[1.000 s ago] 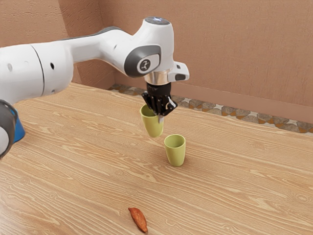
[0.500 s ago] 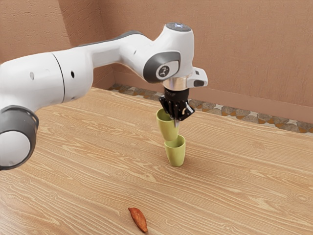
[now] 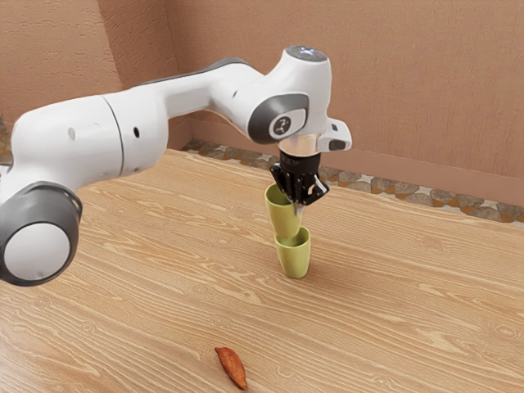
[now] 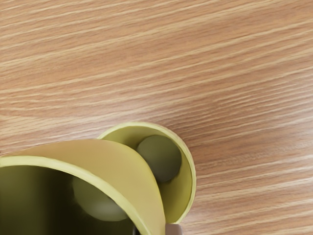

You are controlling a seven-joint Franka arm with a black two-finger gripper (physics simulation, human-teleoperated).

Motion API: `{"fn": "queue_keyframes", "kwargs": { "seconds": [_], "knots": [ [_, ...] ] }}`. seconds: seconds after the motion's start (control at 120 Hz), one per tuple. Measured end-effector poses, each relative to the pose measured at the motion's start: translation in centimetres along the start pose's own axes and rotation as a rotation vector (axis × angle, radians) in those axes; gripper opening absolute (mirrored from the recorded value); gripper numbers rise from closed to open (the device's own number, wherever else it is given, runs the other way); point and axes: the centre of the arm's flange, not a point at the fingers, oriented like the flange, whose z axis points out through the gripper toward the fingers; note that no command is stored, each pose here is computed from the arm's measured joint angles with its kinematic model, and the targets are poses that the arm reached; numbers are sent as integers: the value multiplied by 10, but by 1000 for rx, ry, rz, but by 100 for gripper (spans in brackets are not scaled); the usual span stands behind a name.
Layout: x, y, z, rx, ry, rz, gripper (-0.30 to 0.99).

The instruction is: Place the left cup onto the right cup

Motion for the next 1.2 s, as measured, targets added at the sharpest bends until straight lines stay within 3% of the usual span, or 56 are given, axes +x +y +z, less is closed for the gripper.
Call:
{"fn": "queue_keyframes", "kwargs": {
  "seconds": [1.2],
  "knots": [
    [7,12,13,-25,-6,7,-9]
  ]
}}
